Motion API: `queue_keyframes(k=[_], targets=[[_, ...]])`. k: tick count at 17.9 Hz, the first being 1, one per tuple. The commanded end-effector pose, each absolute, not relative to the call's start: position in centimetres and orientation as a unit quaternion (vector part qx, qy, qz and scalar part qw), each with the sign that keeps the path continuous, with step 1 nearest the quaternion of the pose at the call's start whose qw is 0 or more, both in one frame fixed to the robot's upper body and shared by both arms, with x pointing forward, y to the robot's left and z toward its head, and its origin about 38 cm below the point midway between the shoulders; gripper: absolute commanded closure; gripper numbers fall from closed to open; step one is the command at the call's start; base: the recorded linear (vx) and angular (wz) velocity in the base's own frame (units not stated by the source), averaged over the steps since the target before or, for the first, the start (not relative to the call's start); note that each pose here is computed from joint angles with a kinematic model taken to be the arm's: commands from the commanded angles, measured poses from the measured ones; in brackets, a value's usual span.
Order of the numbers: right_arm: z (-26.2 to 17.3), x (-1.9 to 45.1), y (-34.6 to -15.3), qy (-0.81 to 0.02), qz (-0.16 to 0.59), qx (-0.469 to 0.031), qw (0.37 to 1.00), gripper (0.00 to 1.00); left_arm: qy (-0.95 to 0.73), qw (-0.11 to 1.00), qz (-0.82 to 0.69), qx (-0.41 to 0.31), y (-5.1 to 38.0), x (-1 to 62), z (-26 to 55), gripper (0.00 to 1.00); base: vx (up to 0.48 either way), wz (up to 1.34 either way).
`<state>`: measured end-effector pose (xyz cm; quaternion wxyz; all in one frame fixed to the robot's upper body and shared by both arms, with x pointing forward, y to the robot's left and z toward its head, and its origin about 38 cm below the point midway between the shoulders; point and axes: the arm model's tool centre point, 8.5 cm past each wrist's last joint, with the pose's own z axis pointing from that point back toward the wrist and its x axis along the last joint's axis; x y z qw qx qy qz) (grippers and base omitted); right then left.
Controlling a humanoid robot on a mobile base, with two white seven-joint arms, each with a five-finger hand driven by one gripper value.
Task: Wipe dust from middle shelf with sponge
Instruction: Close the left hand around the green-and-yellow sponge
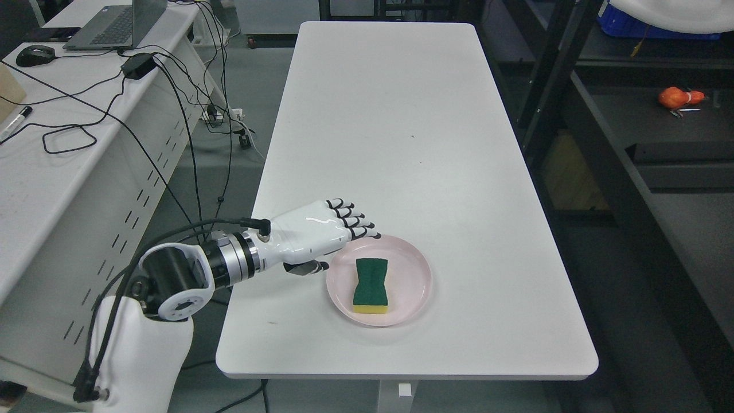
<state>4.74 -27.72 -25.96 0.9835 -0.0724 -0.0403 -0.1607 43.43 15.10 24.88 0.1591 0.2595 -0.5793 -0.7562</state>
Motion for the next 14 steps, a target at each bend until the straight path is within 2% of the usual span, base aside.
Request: queue_keyframes(k=[1, 14], targets=[[-25.9, 4.6, -28.7, -0.014, -0.161, -0.076, 0.984, 0.00, -0.557, 0.137, -0.791, 0.213, 10.2, 43.2, 21.8, 0.20, 0.000, 0.00], [-25.9, 4.6, -28.7, -0.014, -0.161, -0.076, 0.984, 0.00, -0.533, 0.163, -0.807, 0.196, 9.1, 44.4, 18.7, 0.22, 0.000, 0.00]])
